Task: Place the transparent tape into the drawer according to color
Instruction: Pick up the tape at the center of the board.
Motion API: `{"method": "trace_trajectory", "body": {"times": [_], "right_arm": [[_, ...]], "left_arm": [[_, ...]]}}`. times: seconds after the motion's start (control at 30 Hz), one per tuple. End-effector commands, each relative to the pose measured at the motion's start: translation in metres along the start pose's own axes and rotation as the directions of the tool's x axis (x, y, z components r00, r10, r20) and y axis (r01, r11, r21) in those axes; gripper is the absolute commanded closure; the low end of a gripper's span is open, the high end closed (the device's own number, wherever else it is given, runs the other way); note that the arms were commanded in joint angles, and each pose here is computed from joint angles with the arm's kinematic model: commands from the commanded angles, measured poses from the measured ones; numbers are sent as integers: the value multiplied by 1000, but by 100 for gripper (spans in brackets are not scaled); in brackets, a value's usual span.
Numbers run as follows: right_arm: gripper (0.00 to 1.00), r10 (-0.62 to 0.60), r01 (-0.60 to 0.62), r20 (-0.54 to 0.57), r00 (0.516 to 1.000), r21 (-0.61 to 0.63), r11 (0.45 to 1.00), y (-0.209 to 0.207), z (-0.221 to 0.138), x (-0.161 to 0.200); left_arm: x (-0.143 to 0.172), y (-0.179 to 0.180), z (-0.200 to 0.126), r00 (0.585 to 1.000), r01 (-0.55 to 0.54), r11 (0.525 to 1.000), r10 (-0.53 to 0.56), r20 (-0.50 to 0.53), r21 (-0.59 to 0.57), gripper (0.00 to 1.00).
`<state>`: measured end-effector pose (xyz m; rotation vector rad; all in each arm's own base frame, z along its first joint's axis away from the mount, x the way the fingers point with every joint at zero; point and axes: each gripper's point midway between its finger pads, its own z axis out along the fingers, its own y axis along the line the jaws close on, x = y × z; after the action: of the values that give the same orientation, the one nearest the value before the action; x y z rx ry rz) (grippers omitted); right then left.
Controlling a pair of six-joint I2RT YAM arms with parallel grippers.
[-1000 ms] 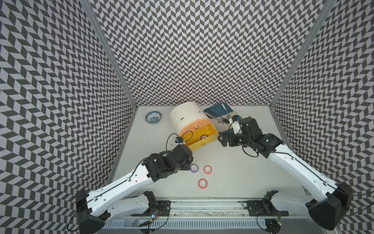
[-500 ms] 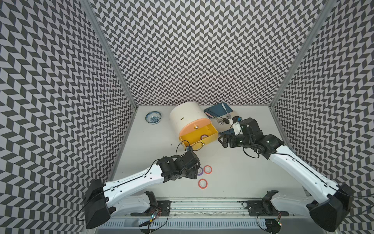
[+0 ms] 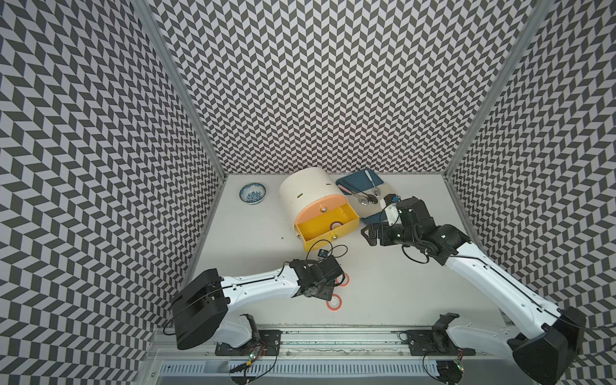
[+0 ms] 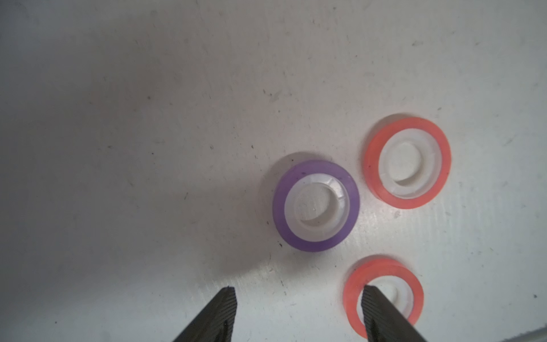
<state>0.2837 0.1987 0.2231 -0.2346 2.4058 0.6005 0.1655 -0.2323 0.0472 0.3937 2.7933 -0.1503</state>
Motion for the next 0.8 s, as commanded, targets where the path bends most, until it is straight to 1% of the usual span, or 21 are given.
{"method": "trace_trajectory", "body": {"times": [0.0, 0.17, 0.33, 0.43, 0.57, 0.67, 0.77], "right_arm": [[0, -1, 1, 42, 999, 3, 1000, -3, -3, -7], [0, -3, 3, 36, 999, 5, 1000, -6, 0, -5], [0, 0, 0, 38, 999, 6, 1000, -10, 0, -5], [0, 2, -2, 39, 999, 7, 1000, -14, -1, -5], [0, 6, -7, 44, 999, 6, 1000, -17, -3, -6], [0, 7, -7, 43, 999, 6, 1000, -18, -3, -6], [0, 6, -6, 43, 999, 3, 1000, -19, -4, -6]], "left_arm": [[-13, 3, 4, 999, 35, 999, -34, 29, -17, 31], [-24, 7, 7, 997, 58, 998, -57, 45, -18, 35], [-28, 5, 13, 998, 49, 999, -48, 37, -21, 36], [-27, 3, 20, 999, 40, 999, -40, 17, -25, 37], [-23, 5, 28, 1000, 24, 999, -24, -14, -48, 42], [-19, 7, 31, 999, 11, 998, -13, -32, -60, 43], [-11, 11, 37, 997, -7, 997, 1, -75, -77, 46]]}}
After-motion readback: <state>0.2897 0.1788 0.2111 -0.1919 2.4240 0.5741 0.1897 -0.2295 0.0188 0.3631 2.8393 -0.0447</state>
